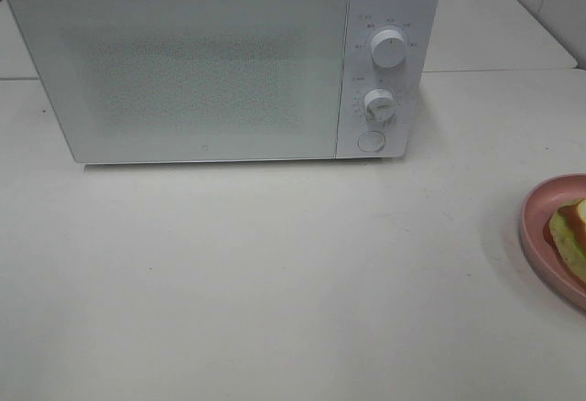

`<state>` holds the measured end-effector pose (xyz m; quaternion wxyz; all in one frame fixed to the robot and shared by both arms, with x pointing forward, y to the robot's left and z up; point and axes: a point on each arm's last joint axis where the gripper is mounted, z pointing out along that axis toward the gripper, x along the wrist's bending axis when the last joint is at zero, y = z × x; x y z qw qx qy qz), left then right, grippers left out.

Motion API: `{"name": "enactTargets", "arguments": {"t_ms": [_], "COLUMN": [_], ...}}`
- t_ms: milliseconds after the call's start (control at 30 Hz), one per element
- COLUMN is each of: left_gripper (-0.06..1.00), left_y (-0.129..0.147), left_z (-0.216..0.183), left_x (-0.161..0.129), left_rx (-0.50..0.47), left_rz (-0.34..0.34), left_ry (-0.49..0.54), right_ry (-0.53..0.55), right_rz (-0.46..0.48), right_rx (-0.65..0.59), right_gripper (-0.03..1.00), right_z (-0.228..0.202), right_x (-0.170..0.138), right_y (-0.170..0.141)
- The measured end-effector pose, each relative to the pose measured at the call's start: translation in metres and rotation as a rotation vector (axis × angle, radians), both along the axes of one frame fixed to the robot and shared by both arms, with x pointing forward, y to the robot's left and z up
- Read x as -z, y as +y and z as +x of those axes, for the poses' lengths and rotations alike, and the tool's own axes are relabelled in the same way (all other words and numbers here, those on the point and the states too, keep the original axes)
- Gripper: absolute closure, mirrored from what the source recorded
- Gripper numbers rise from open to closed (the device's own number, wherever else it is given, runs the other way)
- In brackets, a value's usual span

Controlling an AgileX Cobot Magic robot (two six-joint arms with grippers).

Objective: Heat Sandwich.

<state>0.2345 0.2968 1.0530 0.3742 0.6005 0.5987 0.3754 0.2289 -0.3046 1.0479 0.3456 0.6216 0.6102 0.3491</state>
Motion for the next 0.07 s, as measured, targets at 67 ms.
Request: {"name": "enactTargets", "arguments": {"t_ms": [67], "left_gripper": [-0.04], "left_y": [0.0], "left_z": [0.0], "left_x": [0.0], "left_rx": [0.0], "left_rz": [0.0], "left_ry": [0.0], "right_ry": [0.0], "right_rz": [0.0], "right_rx": [0.0], "right_gripper": [0.2], "right_z": [0.0], "right_x": [0.0], "right_y": [0.0]}}
